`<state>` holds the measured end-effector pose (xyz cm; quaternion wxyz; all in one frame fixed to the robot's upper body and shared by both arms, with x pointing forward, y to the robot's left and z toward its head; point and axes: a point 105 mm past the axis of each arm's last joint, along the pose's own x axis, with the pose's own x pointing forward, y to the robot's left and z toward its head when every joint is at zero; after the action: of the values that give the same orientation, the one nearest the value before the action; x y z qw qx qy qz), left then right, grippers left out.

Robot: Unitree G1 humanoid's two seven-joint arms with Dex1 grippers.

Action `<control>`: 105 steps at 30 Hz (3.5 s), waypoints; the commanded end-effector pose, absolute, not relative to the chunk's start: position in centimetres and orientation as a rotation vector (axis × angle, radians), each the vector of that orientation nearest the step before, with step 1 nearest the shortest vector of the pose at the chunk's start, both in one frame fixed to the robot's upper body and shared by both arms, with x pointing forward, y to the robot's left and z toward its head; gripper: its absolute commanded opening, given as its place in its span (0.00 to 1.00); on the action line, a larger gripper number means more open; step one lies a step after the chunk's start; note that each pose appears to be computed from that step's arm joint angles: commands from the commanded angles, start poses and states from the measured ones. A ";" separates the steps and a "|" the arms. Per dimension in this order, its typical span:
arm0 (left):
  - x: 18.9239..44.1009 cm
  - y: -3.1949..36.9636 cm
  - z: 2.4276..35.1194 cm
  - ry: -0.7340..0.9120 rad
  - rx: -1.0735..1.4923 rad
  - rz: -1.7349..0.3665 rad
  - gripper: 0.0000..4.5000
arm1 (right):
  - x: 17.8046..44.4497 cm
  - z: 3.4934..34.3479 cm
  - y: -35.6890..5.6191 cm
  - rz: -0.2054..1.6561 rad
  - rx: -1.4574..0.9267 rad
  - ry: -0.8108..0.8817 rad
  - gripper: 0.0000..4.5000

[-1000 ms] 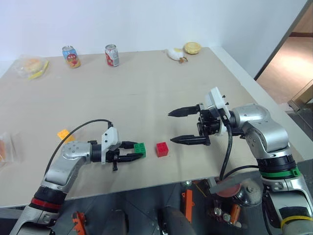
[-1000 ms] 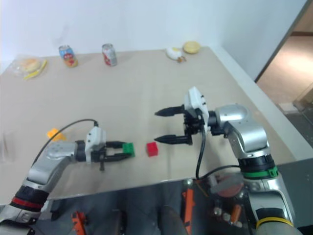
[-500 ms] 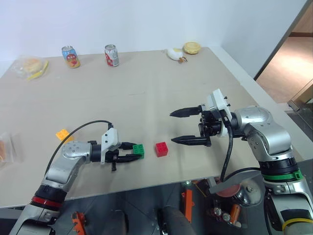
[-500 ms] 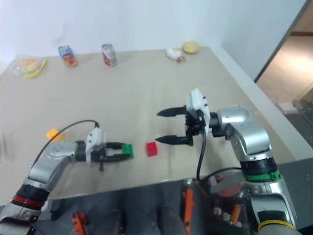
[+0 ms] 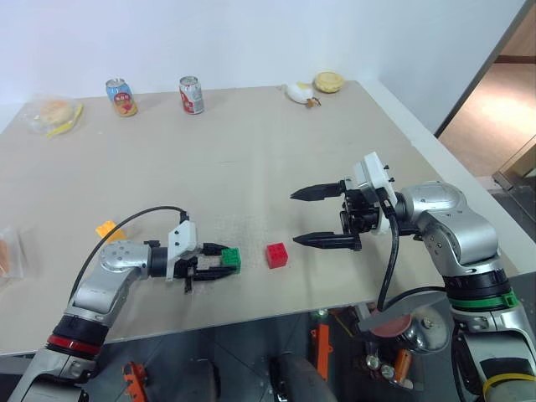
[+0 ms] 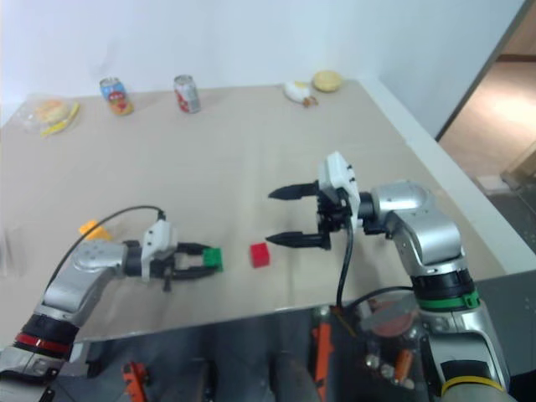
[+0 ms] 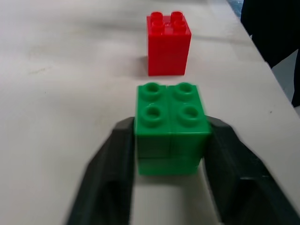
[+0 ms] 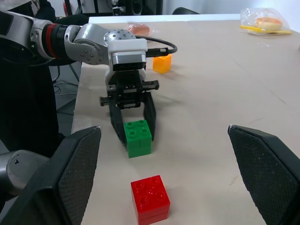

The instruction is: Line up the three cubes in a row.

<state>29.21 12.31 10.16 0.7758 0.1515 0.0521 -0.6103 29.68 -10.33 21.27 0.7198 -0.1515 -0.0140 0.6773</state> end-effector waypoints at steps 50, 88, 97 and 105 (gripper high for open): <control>30.6 31.3 11.0 0.087 0.191 -0.284 0.99 | 30.3 25.3 -4.8 1.643 -0.222 -0.262 1.00; 29.6 27.9 8.5 0.133 0.144 -0.419 0.30 | 30.4 25.3 -5.2 1.609 -0.214 -0.263 1.00; 27.4 22.0 11.0 0.066 0.216 -0.815 0.30 | 28.9 23.5 -7.3 1.648 -0.270 -0.161 1.00; 26.3 18.8 10.4 0.166 0.320 -1.184 0.30 | 28.1 20.5 -8.5 1.654 -0.342 -0.029 1.00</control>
<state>26.33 18.74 10.08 0.8267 0.1343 0.0789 -0.5406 28.62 -8.98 19.70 0.6741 -0.1298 0.0086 0.7271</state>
